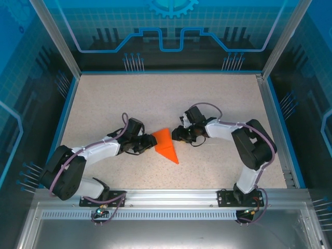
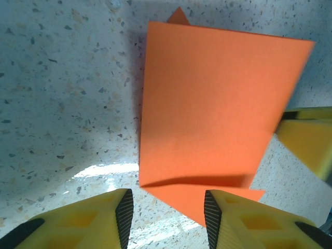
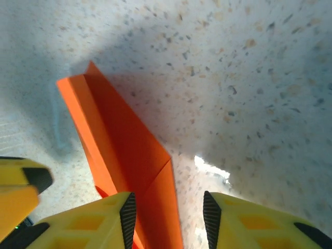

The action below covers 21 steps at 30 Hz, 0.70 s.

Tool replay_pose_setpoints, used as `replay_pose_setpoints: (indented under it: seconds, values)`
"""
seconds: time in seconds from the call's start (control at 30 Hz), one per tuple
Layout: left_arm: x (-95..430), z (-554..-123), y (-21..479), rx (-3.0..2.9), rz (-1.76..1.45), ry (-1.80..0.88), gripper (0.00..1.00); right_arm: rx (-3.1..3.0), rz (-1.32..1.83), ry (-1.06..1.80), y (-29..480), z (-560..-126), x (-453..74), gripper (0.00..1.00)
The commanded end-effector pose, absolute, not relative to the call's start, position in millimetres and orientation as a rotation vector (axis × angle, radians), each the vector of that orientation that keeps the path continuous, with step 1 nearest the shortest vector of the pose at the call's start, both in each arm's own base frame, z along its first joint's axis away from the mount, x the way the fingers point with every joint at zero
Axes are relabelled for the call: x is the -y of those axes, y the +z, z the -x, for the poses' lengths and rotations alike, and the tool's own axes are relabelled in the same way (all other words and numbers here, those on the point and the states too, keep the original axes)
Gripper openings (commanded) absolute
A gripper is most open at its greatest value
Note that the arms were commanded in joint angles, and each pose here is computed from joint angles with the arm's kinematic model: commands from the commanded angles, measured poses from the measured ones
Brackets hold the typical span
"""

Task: Fold a paper plane with a square sheet of paper (pick it up from the middle)
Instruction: Fold the wing for the fifth time at the center of the table.

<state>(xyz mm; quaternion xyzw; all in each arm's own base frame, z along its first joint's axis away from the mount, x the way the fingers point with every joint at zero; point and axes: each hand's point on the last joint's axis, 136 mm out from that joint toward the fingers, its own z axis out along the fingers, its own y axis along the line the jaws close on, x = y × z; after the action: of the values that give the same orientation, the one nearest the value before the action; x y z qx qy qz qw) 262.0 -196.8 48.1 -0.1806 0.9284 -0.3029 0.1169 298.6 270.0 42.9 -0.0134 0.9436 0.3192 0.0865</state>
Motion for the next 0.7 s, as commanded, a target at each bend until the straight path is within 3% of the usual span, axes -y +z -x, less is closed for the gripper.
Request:
replay_pose_setpoints:
  seconds: [0.0, 0.13, 0.3, 0.47, 0.67]
  values:
    - [203, -271, 57, -2.688, 0.542, -0.912, 0.44, -2.75, 0.136, 0.897, 78, -298, -257, 0.44]
    - [199, -271, 56, -2.681, 0.554, -0.888, 0.44, -2.748, 0.421, 1.068, 106, -273, -284, 0.3]
    - [195, -272, 47, -2.685, 0.627, -0.877, 0.44, -2.815, 0.642, 1.036, 98, -237, -303, 0.16]
    - [190, -275, 44, -2.677, 0.674, -0.875, 0.44, -2.836, 0.731, 1.12, 90, -218, -316, 0.12]
    - [188, -278, 41, -2.681, 0.691, -0.892, 0.44, -2.892, 0.762, 1.033, 69, -221, -317, 0.13]
